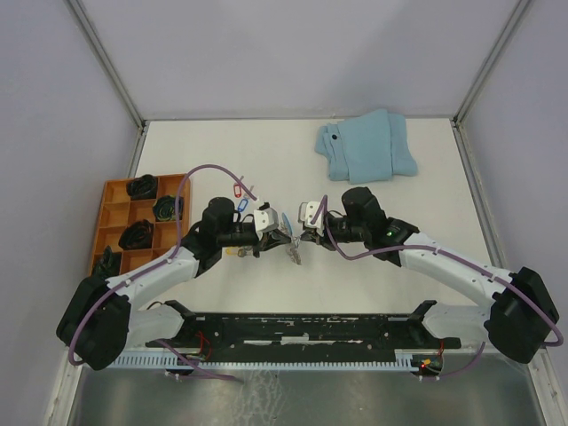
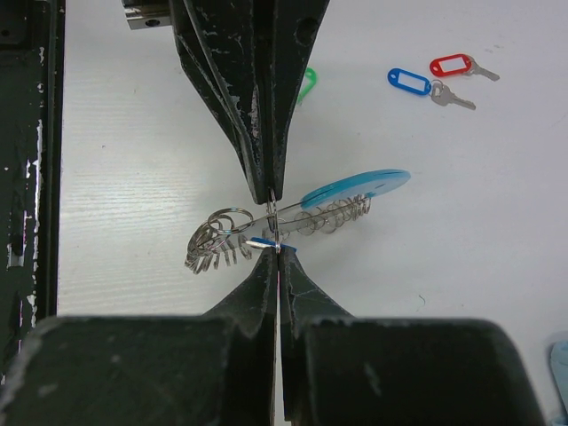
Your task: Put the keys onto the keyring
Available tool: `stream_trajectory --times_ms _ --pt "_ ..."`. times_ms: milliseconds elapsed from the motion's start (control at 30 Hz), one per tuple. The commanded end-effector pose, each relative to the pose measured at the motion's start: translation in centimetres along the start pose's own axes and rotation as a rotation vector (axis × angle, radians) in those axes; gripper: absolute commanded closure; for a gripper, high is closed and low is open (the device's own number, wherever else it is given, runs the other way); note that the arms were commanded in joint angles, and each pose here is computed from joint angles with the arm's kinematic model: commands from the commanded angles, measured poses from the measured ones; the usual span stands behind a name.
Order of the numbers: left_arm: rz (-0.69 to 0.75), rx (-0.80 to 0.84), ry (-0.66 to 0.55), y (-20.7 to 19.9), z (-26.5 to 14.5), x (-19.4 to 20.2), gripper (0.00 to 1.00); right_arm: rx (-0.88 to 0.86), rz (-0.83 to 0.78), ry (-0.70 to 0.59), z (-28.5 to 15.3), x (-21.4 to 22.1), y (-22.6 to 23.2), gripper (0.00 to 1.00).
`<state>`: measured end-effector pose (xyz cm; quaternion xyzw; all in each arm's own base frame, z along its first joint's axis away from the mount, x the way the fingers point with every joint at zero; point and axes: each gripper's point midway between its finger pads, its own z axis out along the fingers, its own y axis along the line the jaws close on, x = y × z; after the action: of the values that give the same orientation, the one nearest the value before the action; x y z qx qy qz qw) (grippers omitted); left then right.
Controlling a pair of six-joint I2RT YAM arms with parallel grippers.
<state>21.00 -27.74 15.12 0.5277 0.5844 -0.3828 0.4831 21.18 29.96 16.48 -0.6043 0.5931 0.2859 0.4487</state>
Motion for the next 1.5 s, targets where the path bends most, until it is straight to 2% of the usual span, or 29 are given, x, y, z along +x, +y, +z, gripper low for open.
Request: stream_trajectory --times_ms 0,1467 --pt "0.085 0.001 -0.056 0.84 0.14 -2.61 0.97 0.015 -0.040 -0.052 -0.22 -1.75 -0.49 0.99" --pt "0.063 0.034 -0.045 0.64 0.45 -2.60 0.97 -0.052 -0.025 -0.050 0.25 -2.19 0.22 0.99"
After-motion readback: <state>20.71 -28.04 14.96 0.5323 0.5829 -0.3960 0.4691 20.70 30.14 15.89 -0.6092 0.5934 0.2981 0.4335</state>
